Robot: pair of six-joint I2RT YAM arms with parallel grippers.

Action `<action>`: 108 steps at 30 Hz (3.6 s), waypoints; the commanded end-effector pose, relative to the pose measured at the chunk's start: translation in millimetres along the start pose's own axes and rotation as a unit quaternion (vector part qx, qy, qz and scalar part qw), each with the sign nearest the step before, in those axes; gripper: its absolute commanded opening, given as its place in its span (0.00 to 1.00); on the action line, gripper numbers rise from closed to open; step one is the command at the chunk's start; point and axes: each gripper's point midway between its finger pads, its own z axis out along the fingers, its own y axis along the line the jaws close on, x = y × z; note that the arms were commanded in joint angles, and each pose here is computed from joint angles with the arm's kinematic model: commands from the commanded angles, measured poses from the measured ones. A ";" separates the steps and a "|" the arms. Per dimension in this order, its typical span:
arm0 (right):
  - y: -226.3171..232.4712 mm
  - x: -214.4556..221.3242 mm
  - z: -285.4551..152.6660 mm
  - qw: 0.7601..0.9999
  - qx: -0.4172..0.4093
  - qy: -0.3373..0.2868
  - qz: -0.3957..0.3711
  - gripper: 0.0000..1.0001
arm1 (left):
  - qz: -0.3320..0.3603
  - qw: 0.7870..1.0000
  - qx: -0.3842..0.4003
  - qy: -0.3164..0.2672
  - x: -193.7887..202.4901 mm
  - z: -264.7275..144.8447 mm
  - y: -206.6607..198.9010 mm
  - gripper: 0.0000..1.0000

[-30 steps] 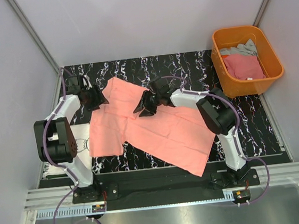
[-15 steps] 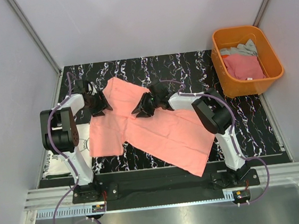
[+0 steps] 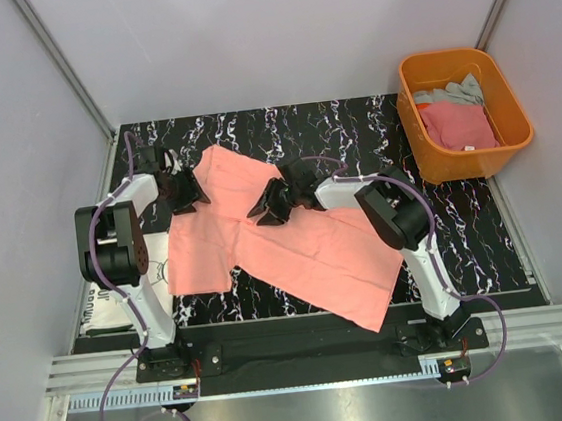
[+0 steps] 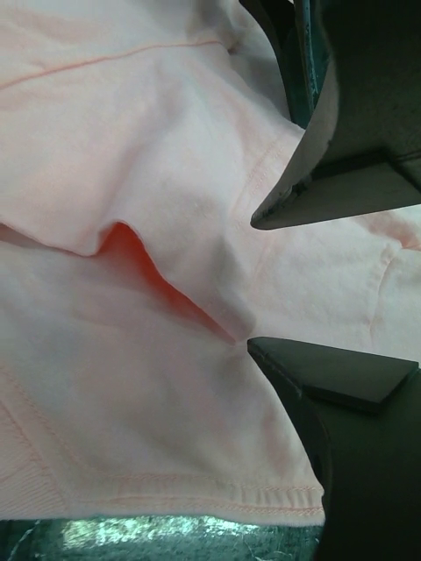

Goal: Fold and stack the t-shirts
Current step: Fold the tshirt

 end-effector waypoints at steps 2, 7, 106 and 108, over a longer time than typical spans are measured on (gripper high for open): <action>4.2 -2.3 6.1 1.000 -0.011 0.002 0.005 0.47 | 0.009 0.999 0.016 -0.030 -24.9 -0.8 -10.9 0.54; 8.2 -5.6 9.1 1.000 -0.014 -0.001 0.002 0.45 | 0.007 0.999 0.020 -0.026 -23.7 0.5 -12.1 0.48; -147.1 -102.7 -222.0 0.905 0.368 -0.186 -0.106 0.14 | -0.141 0.986 0.035 -0.081 -42.4 59.8 -92.3 0.36; -159.0 -103.9 -211.9 0.905 0.378 -0.176 -0.089 0.11 | -0.156 0.985 0.024 -0.073 -39.8 67.6 -87.2 0.36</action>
